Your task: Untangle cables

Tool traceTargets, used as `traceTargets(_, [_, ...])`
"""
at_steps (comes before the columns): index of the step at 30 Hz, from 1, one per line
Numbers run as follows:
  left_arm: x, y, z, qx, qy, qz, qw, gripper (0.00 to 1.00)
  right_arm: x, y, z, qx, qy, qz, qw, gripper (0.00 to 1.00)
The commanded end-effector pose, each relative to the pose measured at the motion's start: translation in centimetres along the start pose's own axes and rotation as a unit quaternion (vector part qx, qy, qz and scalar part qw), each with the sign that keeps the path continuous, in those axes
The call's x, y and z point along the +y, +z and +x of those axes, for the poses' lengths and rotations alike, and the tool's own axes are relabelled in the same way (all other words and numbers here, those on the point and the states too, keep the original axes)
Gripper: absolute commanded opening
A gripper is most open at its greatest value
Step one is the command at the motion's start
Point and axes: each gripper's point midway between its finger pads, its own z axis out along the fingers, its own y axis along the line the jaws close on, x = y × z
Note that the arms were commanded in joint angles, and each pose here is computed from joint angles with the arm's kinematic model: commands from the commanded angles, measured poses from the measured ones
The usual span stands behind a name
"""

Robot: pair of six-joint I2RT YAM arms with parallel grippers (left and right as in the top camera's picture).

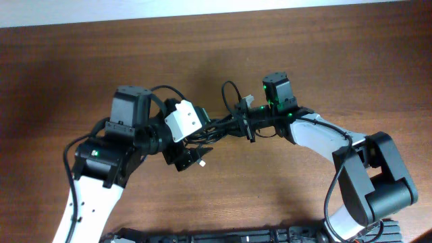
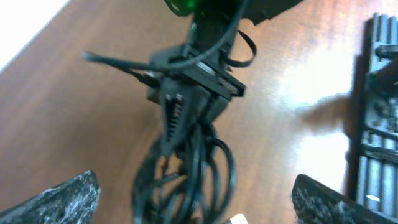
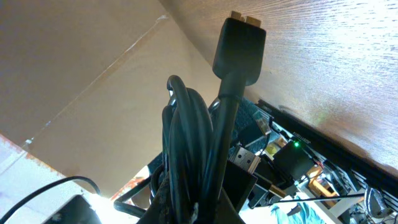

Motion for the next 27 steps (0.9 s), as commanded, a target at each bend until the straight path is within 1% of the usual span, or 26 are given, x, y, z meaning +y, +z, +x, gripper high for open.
traceTargets(1, [-0.1,2.0,1.1,0.022,-0.04,0.041,0.998,0.87,0.6,-0.2,0.4,0.002,-0.013,-0.005,1.0,0.04])
traceTargets(3, [0.4,3.6,2.4,0.046,-0.06,0.057,0.996,0.79,0.6,-0.2,0.5,0.003,-0.013,-0.005,1.0,0.04])
traceTargets(5, [1.2,5.0,3.9,0.077,-0.074,0.057,0.993,0.78,0.6,-0.2,0.5,0.003,-0.013,-0.005,1.0,0.04])
traceTargets(6, [1.5,5.6,4.6,0.09,-0.08,0.057,0.991,0.74,0.6,-0.2,0.5,0.003,-0.013,-0.005,1.0,0.04])
traceTargets(8, [1.7,6.7,5.6,0.106,-0.093,0.069,0.988,0.54,0.6,-0.2,0.5,0.003,-0.013,-0.005,1.0,0.04])
traceTargets(9, [1.7,6.9,5.7,0.108,-0.095,0.071,0.987,0.47,0.6,-0.2,0.5,0.003,-0.013,-0.005,1.0,0.04])
traceTargets(10, [1.8,7.0,5.9,0.11,-0.096,0.071,0.987,0.36,0.6,-0.2,0.5,0.003,-0.013,-0.005,1.0,0.04])
traceTargets(11, [2.3,7.1,6.3,0.121,-0.094,0.059,0.986,0.0,0.6,-0.2,0.4,0.002,-0.013,-0.005,1.0,0.04])
traceTargets(13, [2.6,7.1,6.2,0.118,-0.091,0.051,0.988,0.0,0.6,-0.2,-0.1,-0.014,-0.03,-0.004,0.999,0.1])
traceTargets(14, [2.7,7.2,6.0,0.115,-0.09,0.05,0.988,0.0,0.6,-0.2,-0.6,-0.029,-0.049,-0.003,0.998,0.18])
traceTargets(15, [3.0,7.2,5.8,0.111,-0.106,0.043,0.987,0.0,0.6,-0.3,-1.5,-0.053,-0.101,0.001,0.993,0.3])
traceTargets(16, [3.5,7.4,5.4,0.104,-0.135,0.031,0.985,0.0,0.6,-0.4,-2.0,-0.069,-0.151,0.007,0.986,0.46])
traceTargets(17, [4.4,7.4,5.2,0.098,-0.176,0.008,0.979,0.0,0.6,-0.5,-2.4,-0.08,-0.208,0.012,0.975,0.58])
traceTargets(18, [5.2,7.3,5.3,0.097,-0.209,-0.012,0.973,0.0,0.7,-0.9,-2.9,-0.09,-0.242,0.015,0.966,0.65])
traceTargets(19, [6.8,6.9,5.8,0.098,-0.263,-0.05,0.958,0.0,0.9,-1.5,-3.6,-0.106,-0.256,0.016,0.961,0.72])
traceTargets(20, [8.2,6.4,6.5,0.098,-0.318,-0.089,0.939,0.0,1.0,-2.1,-4.2,-0.12,-0.257,0.016,0.959,0.77])
traceTargets(21, [9.8,5.6,7.5,0.095,-0.386,-0.13,0.908,0.0,1.2,-3.1,-5.2,-0.143,-0.28,0.019,0.949,0.78])
traceTargets(23, [10.8,4.8,8.2,0.085,-0.445,-0.148,0.879,0.0,1.3,-3.6,-5.6,-0.151,-0.327,0.026,0.933,0.78])
traceTargets(24, [11.0,4.7,8.3,0.082,-0.456,-0.151,0.873,0.0,1.3,-3.3,-5.3,-0.144,-0.355,0.028,0.923,0.75])
traceTargets(25, [11.0,4.7,8.2,0.078,-0.459,-0.148,0.872,0.0,1.1,-2.6,-4.8,-0.133,-0.385,0.035,0.913,0.71])
traceTargets(27, [10.4,5.1,7.5,0.072,-0.458,-0.127,0.877,0.0,0.7,-0.8,-3.8,-0.113,-0.43,0.047,0.894,0.69])
